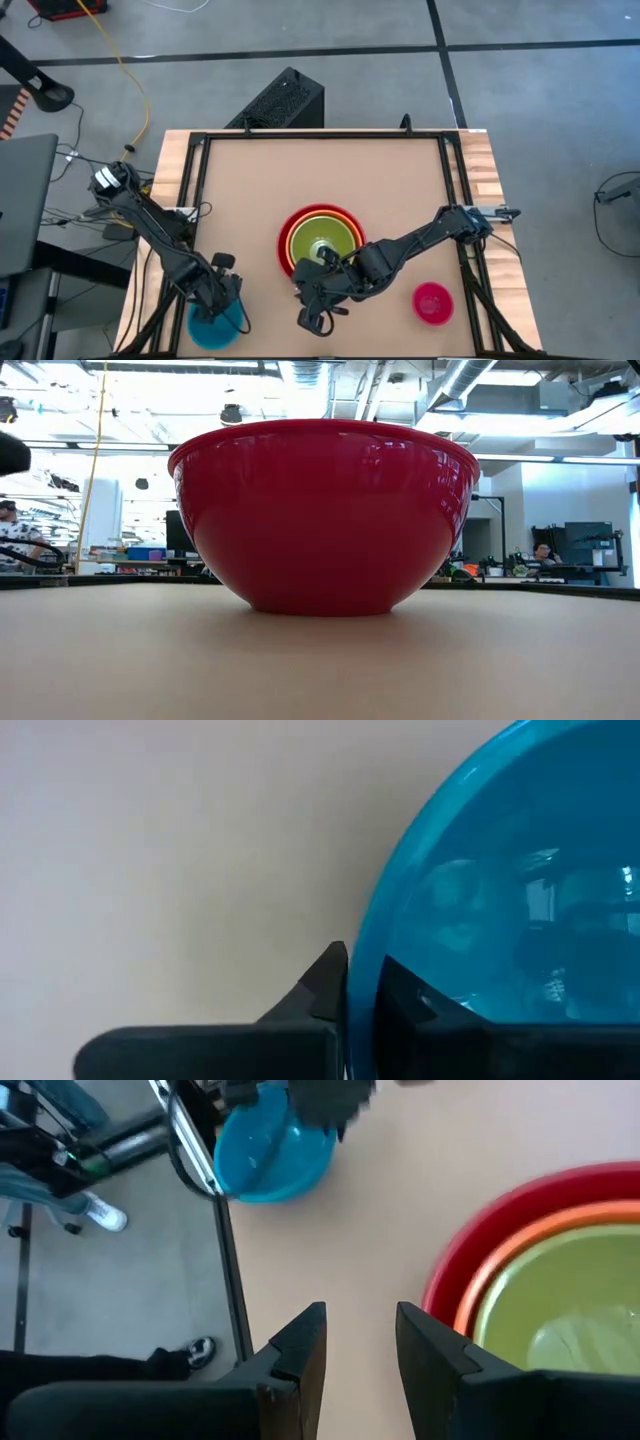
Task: Nest bowls inside each other
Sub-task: Stack the blue bowl on top of the green bowl
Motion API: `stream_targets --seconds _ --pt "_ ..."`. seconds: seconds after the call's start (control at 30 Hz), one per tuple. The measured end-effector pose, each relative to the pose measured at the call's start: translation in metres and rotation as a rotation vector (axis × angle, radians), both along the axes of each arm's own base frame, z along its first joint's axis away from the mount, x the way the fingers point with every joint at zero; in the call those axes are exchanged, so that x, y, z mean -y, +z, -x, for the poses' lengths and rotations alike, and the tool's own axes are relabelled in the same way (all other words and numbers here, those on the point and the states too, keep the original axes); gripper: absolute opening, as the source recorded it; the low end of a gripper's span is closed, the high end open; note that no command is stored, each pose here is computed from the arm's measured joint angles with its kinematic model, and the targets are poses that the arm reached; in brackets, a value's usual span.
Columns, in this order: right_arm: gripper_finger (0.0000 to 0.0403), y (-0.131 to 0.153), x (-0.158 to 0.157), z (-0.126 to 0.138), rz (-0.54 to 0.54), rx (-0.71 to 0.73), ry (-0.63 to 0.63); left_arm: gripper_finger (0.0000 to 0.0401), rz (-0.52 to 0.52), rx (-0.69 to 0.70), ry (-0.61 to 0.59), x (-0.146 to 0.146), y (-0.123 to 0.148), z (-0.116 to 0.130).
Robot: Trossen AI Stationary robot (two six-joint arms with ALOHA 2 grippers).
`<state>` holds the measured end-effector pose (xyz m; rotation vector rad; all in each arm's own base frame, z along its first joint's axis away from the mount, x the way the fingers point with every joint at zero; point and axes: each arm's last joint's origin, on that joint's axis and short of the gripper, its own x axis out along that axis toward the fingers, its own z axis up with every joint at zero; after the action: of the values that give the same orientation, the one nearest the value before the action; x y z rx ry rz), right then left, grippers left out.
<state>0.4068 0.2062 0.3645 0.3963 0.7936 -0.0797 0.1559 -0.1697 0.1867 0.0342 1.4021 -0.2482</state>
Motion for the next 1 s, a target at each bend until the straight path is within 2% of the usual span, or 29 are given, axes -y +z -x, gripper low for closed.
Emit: stream_targets --seconds 0.1,0.17,0.3,0.4,0.53,0.73,1.0 --pt "0.0127 -0.004 -0.001 0.006 -0.001 -0.067 -0.008 0.0002 0.02 0.036 0.068 -0.007 0.011 0.003" --pt "0.0127 -0.008 -0.003 0.012 -0.003 -0.127 -0.023 0.0002 0.027 0.046 0.159 -0.015 0.019 0.006" --pt "0.0127 -0.013 -0.005 0.023 -0.001 -0.221 -0.072 0.0001 0.09 0.127 0.469 -0.033 0.037 0.005" --pt "0.0127 -0.014 -0.002 0.023 -0.015 -0.237 -0.127 0.0001 0.14 0.224 0.699 -0.046 0.048 0.003" --pt "0.0127 -0.013 0.008 0.016 -0.05 -0.217 -0.205 0.0 0.191 0.361 0.901 -0.056 0.066 0.0" --pt "0.0131 -0.01 0.034 -0.001 -0.102 -0.156 -0.304 0.0 0.205 0.5 1.022 -0.066 0.091 -0.014" --pt "0.0166 -0.008 0.069 -0.016 -0.099 -0.106 -0.426 0.0 0.137 0.496 1.059 -0.078 0.09 -0.033"
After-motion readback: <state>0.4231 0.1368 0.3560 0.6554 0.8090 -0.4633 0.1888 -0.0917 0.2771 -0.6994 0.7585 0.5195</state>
